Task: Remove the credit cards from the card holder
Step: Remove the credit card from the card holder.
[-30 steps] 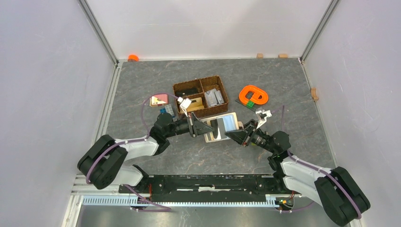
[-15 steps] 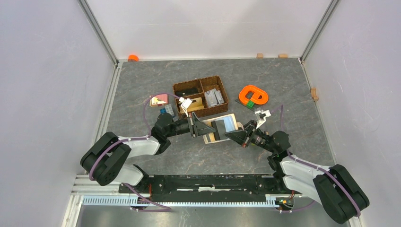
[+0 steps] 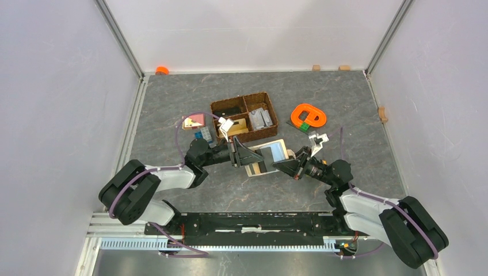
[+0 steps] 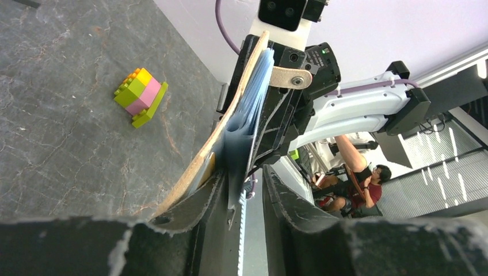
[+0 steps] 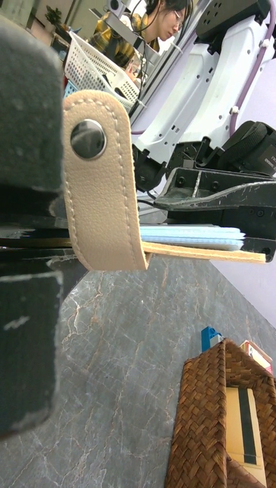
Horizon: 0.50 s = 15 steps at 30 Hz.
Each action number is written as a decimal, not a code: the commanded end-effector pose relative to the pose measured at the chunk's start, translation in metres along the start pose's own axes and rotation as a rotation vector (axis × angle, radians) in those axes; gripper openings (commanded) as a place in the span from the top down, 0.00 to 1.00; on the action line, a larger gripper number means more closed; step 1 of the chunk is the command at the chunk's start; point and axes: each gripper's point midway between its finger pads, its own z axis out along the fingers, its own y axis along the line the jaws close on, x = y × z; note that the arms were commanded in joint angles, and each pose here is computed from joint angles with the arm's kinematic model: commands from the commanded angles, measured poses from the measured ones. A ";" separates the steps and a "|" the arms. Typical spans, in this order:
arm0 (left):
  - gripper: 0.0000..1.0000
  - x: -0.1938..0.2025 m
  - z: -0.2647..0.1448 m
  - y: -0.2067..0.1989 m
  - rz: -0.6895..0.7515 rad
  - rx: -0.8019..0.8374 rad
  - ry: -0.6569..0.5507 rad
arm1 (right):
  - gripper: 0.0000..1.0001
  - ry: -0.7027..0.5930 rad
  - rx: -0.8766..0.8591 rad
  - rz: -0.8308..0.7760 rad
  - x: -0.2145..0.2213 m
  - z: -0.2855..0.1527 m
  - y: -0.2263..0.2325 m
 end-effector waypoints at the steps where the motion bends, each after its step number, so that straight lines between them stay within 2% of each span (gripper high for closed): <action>1: 0.76 -0.007 0.004 -0.019 0.029 0.078 -0.007 | 1.00 -0.049 -0.105 -0.070 -0.020 0.006 0.025; 3: 0.97 -0.007 0.004 -0.018 0.039 0.070 -0.012 | 0.99 -0.053 -0.094 -0.075 -0.020 0.006 0.023; 6: 0.98 -0.008 0.003 -0.012 0.046 0.030 -0.013 | 0.94 -0.056 -0.015 -0.075 -0.020 0.006 0.008; 15: 0.98 -0.012 -0.003 0.000 0.055 -0.044 -0.036 | 0.91 -0.127 0.156 -0.087 -0.031 -0.008 -0.024</action>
